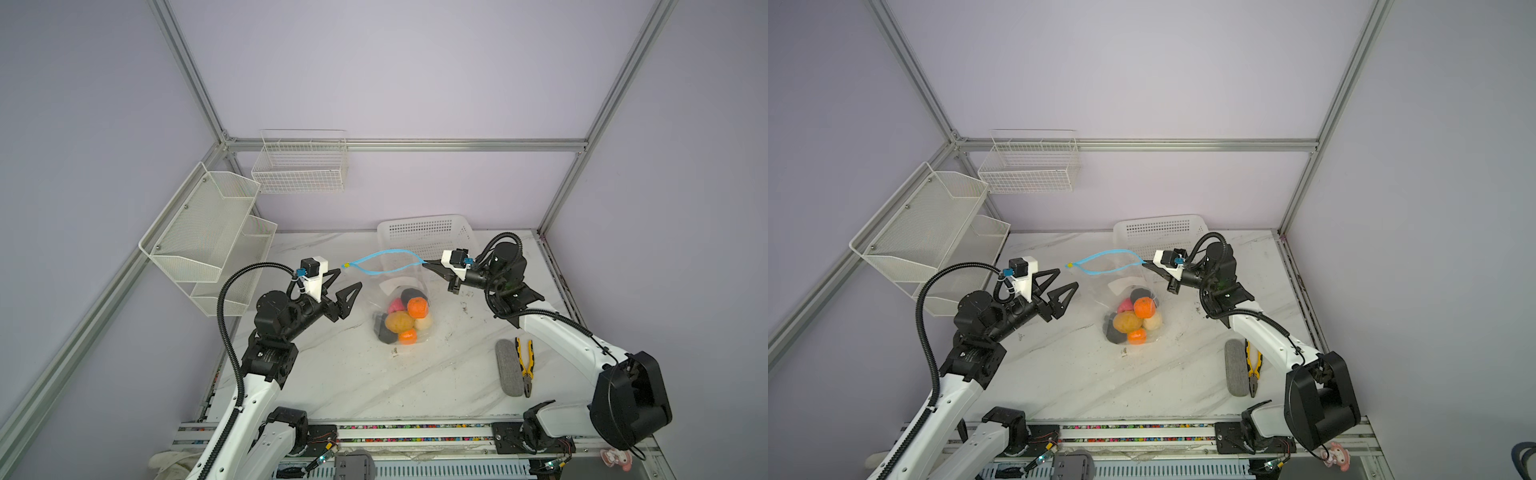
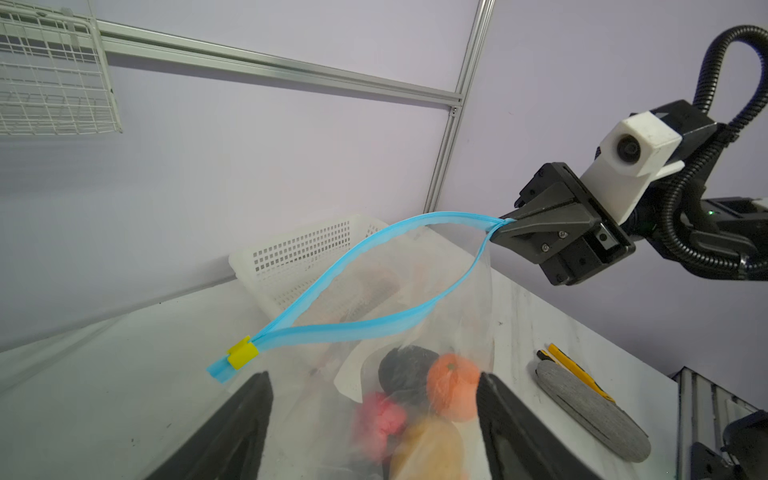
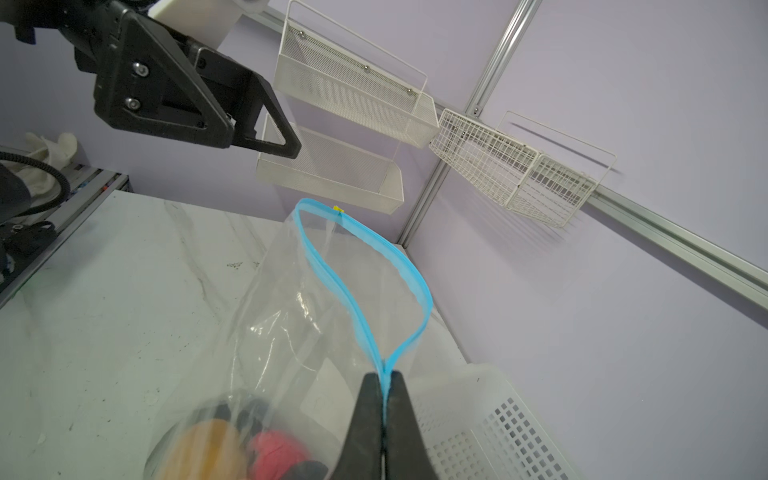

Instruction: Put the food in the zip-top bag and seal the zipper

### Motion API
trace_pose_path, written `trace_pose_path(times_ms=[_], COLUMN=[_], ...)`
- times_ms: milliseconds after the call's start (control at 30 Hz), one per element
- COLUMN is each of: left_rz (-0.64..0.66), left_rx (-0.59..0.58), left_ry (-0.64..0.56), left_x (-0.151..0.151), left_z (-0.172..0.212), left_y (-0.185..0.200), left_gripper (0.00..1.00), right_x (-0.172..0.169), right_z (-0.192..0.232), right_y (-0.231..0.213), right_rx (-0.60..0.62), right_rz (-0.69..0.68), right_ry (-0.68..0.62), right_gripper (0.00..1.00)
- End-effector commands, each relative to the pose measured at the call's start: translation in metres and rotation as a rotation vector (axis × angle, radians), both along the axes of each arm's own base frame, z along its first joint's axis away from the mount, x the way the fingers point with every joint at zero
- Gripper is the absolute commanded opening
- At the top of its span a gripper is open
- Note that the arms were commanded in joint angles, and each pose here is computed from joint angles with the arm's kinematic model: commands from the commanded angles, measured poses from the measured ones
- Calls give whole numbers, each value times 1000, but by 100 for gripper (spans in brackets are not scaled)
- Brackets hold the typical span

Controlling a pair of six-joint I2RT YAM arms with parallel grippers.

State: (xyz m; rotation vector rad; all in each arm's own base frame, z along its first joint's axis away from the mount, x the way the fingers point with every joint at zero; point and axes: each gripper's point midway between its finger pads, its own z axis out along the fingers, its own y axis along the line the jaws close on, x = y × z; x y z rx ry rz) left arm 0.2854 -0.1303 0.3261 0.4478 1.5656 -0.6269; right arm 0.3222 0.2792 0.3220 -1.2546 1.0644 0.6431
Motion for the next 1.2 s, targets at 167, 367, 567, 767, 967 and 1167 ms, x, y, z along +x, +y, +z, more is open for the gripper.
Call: trace_pose_path(times_ms=[167, 367, 567, 767, 967, 1167], left_rz=[-76, -140, -217, -262, -337, -442], left_rx=[144, 35, 24, -40, -83, -134], left_ry=[-127, -149, -143, -167, -159, -117], left_x=[2, 27, 53, 71, 93, 104], left_z=[-40, -32, -33, -24, -26, -28], left_y=[8, 20, 20, 28, 26, 19], left_gripper=[80, 80, 79, 79, 79, 73], right_x=[-2, -3, -7, -10, -11, -14], right_z=[-12, -6, -4, -3, 0, 2], right_y=[-4, -9, -11, -12, -11, -12], right_rx=[-46, -42, -41, -44, -42, -41], right_rz=[127, 155, 168, 179, 195, 203], right_ry=[-38, -30, -36, -45, -43, -59], right_gripper=[0, 0, 0, 0, 0, 0])
